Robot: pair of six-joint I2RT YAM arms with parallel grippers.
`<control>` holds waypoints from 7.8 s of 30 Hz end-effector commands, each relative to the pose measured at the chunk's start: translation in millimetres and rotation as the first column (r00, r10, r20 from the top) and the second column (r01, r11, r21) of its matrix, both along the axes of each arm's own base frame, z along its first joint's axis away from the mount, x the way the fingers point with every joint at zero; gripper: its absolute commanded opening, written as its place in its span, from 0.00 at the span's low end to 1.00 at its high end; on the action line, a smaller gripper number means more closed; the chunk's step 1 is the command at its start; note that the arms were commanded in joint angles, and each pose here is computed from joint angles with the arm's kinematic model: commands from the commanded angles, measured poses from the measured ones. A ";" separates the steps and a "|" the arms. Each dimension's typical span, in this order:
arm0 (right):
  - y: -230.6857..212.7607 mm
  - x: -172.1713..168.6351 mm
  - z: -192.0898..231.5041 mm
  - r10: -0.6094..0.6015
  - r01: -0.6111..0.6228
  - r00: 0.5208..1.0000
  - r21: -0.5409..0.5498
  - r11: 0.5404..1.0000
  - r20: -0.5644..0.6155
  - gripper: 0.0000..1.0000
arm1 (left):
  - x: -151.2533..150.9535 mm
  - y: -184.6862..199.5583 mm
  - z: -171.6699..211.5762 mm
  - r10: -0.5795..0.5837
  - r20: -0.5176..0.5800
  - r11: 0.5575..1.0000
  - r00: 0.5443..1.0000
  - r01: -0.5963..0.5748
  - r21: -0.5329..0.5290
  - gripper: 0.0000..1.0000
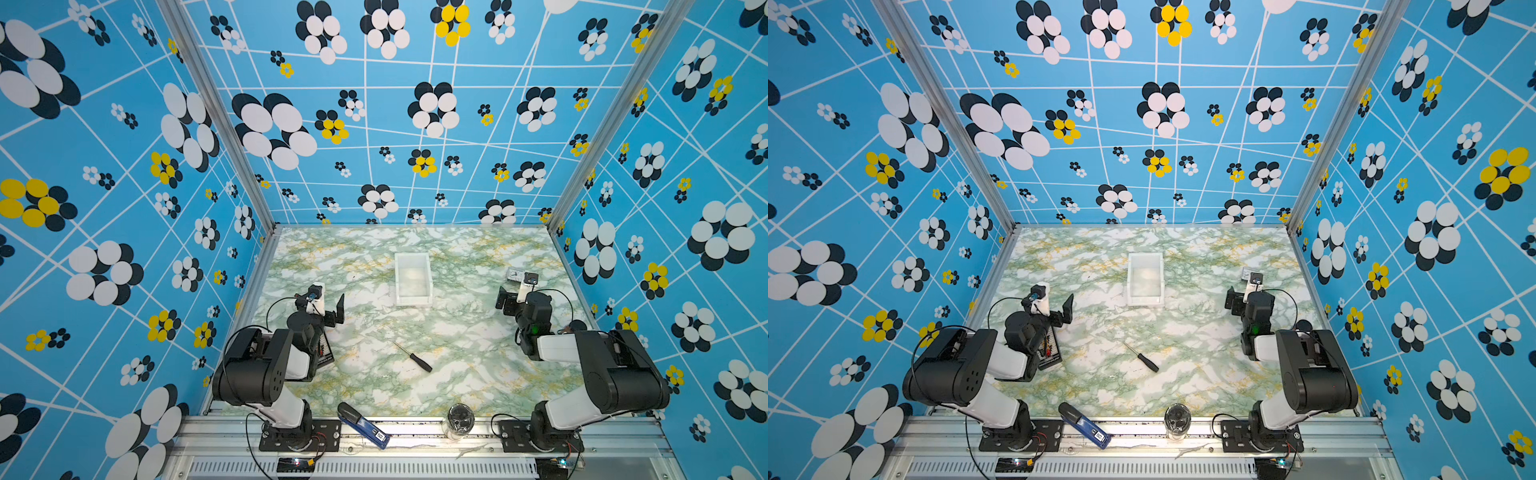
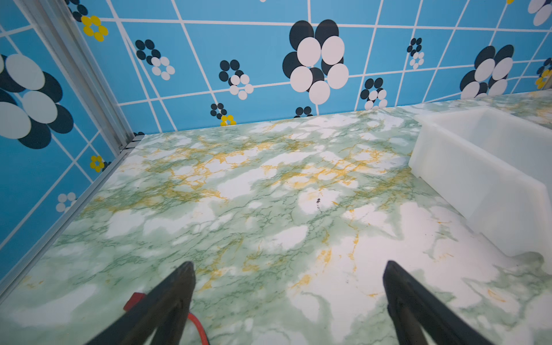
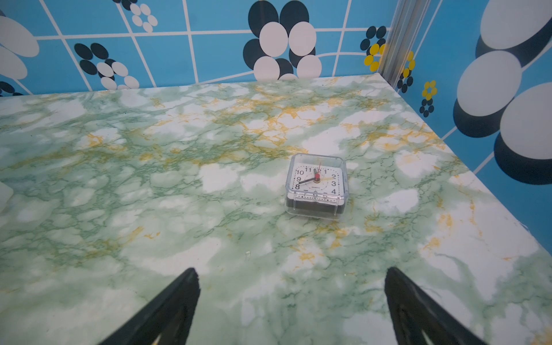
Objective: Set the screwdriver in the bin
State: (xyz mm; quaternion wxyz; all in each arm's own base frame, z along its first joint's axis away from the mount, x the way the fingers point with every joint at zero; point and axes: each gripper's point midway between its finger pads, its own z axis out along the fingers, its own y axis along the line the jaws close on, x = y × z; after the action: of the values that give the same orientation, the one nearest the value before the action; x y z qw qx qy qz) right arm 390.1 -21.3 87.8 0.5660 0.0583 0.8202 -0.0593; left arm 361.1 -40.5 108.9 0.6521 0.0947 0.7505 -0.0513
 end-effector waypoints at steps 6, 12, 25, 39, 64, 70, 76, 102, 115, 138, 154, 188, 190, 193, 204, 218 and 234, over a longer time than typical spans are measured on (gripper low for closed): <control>-0.3 5.7 5.3 0.006 -0.006 1.000 0.000 1.000 0.012 0.99 | 0.0 -8.2 -1.4 -0.042 -0.008 0.999 0.999 0.042 0.019 0.99; -2.8 4.1 7.3 -0.008 0.008 1.000 -0.007 1.000 0.021 0.99 | -1.9 -12.2 -1.0 -0.067 -0.004 0.998 0.998 0.067 0.021 0.99; -6.7 -44.6 105.4 -0.157 0.177 0.982 0.228 0.958 -0.102 0.99 | 0.1 -12.0 33.9 -0.070 -0.208 0.992 0.976 0.089 0.084 0.99; 141.2 -123.4 107.1 0.275 -0.156 0.767 0.247 0.956 -0.580 0.86 | -42.0 -0.1 29.8 -0.026 -0.545 0.965 0.838 0.163 0.204 0.99; 305.4 -202.3 -6.1 0.543 -0.631 0.272 0.278 0.724 -0.795 0.66 | -97.9 -65.0 88.6 -0.343 -0.647 0.890 0.681 0.455 0.007 0.99; 306.2 -199.0 -35.2 0.483 -0.631 0.255 0.235 0.739 -0.837 0.62 | -99.5 -70.3 89.0 -0.365 -0.633 0.885 0.683 0.465 -0.009 0.99; 313.6 -208.7 -57.5 0.466 -0.656 0.212 0.228 0.719 -0.859 0.58 | -98.2 -69.8 85.9 -0.360 -0.638 0.889 0.681 0.459 -0.011 0.99; 287.4 -198.4 -76.4 0.344 -0.674 0.331 0.035 0.738 -0.879 0.23 | -87.8 -68.5 92.3 -0.338 -0.621 0.902 0.707 0.431 0.000 0.99; 289.2 -195.5 -53.1 0.426 -0.703 0.373 0.049 0.710 -0.824 0.19 | -78.0 -63.7 100.0 -0.301 -0.603 0.919 0.738 0.393 0.022 0.99; 300.5 -187.1 6.6 0.525 -0.760 0.400 0.048 0.648 -0.751 0.19 | -63.2 -50.2 129.8 -0.210 -0.546 0.952 0.811 0.297 0.075 0.99; 288.9 -129.8 61.5 0.515 -0.680 0.526 0.029 0.732 -0.677 0.20 | -74.6 -56.3 148.8 -0.256 -0.522 0.942 0.814 0.332 0.056 0.99; 328.0 26.5 3.3 0.399 -0.556 0.537 0.044 0.830 -0.743 0.20 | -89.0 -63.7 171.3 -0.311 -0.463 0.933 0.830 0.359 0.017 0.99; 329.2 29.5 -1.6 0.391 -0.555 0.528 0.041 0.831 -0.754 0.20 | -88.6 -63.9 171.7 -0.311 -0.462 0.933 0.830 0.359 0.016 0.99; 329.0 34.5 -7.5 0.378 -0.560 0.522 0.027 0.828 -0.764 0.20 | -88.7 -63.6 173.0 -0.310 -0.461 0.934 0.831 0.358 0.017 0.99; 321.0 40.2 -21.8 0.342 -0.544 0.524 0.002 0.839 -0.780 0.20 | -87.3 -63.5 170.0 -0.308 -0.467 0.934 0.829 0.356 0.016 0.99; 320.0 40.3 -35.4 0.339 -0.540 0.507 0.015 0.842 -0.793 0.20 | -86.5 -63.7 166.6 -0.307 -0.472 0.935 0.827 0.355 0.013 0.99; 330.6 41.0 -54.3 0.361 -0.549 0.458 0.061 0.834 -0.812 0.21 | -84.1 -64.0 166.2 -0.306 -0.472 0.936 0.827 0.353 0.011 0.99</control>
State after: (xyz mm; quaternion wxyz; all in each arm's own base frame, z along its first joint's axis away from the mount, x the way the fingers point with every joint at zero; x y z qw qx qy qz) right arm 430.8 307.9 38.8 0.1488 -0.2555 0.9551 -0.0174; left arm 276.9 -100.8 279.6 0.4350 0.2403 0.8568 -0.1375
